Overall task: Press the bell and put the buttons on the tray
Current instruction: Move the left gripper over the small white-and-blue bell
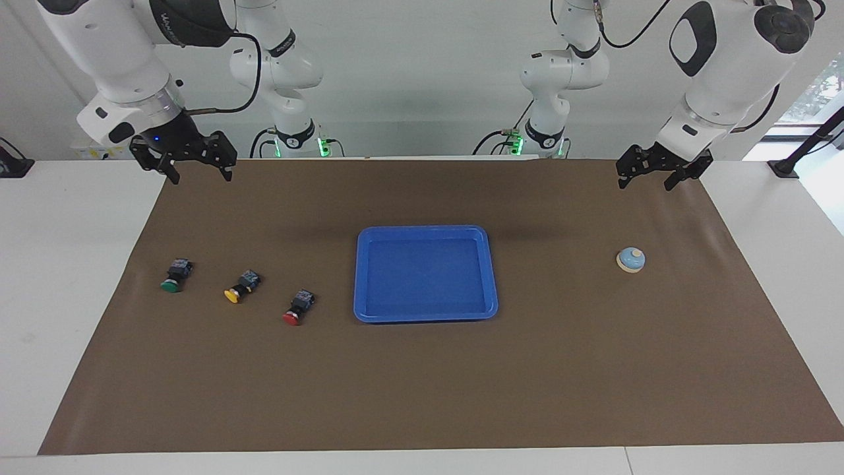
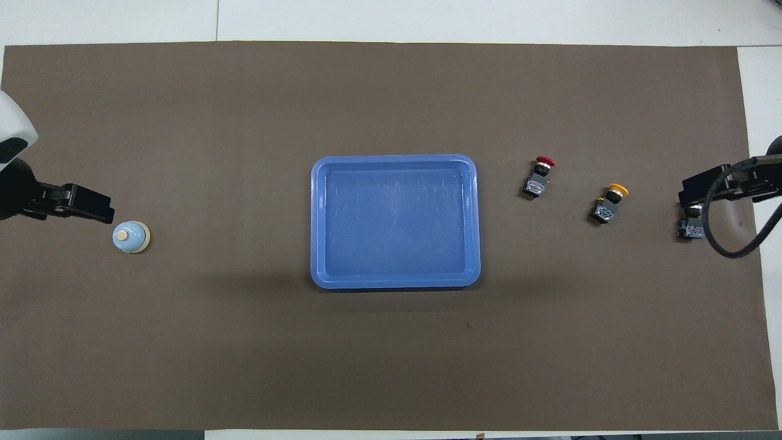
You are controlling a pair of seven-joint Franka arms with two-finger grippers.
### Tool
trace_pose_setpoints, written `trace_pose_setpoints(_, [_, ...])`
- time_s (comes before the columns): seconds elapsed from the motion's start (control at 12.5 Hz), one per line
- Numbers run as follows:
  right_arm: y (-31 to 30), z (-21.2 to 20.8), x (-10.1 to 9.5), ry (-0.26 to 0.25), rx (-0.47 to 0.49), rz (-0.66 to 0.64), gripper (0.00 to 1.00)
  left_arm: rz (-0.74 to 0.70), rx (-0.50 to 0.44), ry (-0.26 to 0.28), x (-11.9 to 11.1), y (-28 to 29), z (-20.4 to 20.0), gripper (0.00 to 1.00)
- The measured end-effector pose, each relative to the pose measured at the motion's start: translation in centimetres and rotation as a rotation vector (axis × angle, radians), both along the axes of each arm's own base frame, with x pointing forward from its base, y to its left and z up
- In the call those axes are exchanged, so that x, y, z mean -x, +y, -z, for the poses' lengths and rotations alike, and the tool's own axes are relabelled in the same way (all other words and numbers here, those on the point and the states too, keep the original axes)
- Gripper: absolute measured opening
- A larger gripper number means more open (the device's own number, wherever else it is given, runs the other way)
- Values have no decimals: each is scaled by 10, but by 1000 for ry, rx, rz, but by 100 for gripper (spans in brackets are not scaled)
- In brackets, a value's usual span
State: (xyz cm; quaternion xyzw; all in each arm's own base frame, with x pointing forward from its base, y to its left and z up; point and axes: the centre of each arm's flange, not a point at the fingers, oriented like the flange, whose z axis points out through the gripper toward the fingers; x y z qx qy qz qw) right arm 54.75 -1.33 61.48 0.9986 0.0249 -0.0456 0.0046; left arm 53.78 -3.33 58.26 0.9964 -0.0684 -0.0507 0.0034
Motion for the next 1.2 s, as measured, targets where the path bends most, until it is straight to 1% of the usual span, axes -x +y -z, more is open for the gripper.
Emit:
trace_pose_setpoints(0.48, [0, 0, 0, 0, 0, 0, 100, -6, 1, -14, 0, 3, -3, 100])
trace_pose_setpoints(0.56, [0, 0, 0, 0, 0, 0, 100, -15, 1, -12, -1, 8, -1, 89])
trace_pose_setpoints(0.72, [0, 0, 0, 0, 0, 0, 100, -27, 4, 11, -1, 28, 23, 60])
trace_pose_setpoints(1.04, [0, 0, 0, 0, 0, 0, 100, -87, 7, -17, -6, 79, 117, 6])
trace_pose_setpoints(1.12, [0, 0, 0, 0, 0, 0, 100, -96, 5, -24, -5, 84, 140, 1])
trace_pose_setpoints(1.2, [0, 0, 0, 0, 0, 0, 100, -106, 3, -31, -4, 89, 161, 1])
